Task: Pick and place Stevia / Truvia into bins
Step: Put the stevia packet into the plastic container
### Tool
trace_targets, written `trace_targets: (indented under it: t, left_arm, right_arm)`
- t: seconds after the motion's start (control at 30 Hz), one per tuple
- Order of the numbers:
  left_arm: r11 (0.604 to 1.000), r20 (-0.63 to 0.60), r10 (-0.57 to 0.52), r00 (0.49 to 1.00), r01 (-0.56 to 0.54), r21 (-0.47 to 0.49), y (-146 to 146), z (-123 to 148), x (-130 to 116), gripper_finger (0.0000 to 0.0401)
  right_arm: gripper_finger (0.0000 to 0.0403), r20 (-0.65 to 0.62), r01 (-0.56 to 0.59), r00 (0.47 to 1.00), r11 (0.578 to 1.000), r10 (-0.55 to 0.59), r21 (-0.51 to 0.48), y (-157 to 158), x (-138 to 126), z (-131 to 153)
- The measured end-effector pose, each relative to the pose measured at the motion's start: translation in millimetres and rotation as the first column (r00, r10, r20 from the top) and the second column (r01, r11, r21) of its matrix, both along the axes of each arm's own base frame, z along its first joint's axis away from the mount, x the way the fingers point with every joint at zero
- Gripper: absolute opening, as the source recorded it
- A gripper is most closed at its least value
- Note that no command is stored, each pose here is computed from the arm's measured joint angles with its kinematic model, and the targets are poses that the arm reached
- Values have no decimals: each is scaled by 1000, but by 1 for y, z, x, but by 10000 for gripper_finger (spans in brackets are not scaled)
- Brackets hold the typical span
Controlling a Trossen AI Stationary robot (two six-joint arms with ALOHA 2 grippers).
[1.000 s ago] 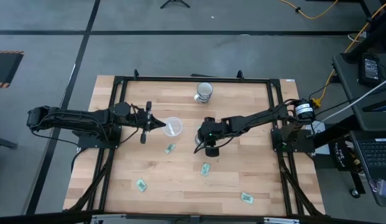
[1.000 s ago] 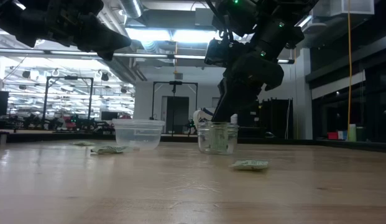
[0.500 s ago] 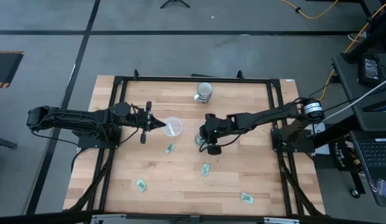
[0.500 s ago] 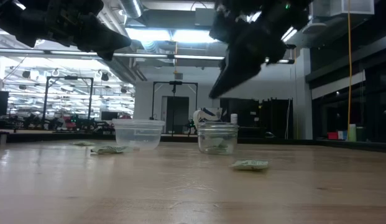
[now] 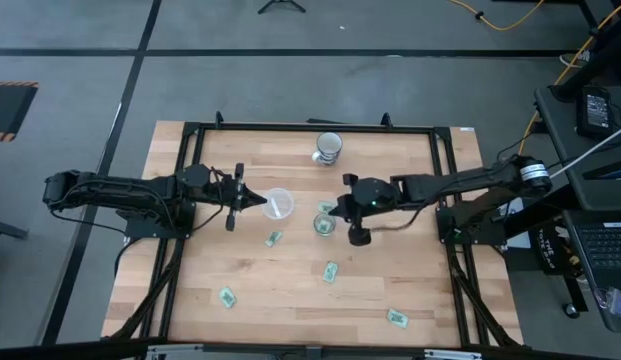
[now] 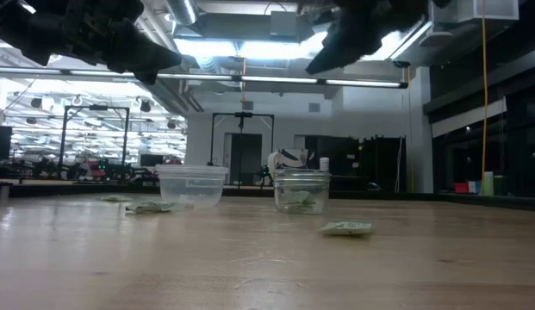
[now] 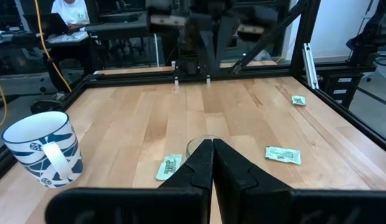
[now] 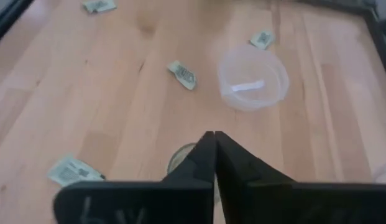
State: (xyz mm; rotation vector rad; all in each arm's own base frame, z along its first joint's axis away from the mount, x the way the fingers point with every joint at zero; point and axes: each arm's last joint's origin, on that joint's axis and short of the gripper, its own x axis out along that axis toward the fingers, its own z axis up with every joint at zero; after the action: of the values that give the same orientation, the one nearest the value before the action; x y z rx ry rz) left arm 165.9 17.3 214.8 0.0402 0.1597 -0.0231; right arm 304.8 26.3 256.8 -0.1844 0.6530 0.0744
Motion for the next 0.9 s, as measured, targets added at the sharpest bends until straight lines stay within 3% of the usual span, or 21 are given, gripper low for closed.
trace_targets:
  t: [0.23,0.4,0.63,0.77,0.9]
  left_arm:
    - [1000,0,0,1000,0,2,0,0,0,4]
    - [1000,0,0,1000,0,3,0,0,0,4]
    - [999,1,38,999,-38,9,1,0,0,6]
    - [993,-2,120,993,-120,23,4,0,0,24]
    - [986,-2,166,986,-166,31,5,0,0,61]
  right_arm:
    - [4,96,-6,995,1000,5,6,0,-10,-41]
    - [10,139,8,990,1000,-9,6,-5,-12,-45]
    - [6,254,-22,966,997,39,-70,-9,-21,-48]
    - [8,344,11,939,997,13,-70,-17,-29,-46]
    - [4,348,37,937,998,-16,-52,-25,-37,-56]
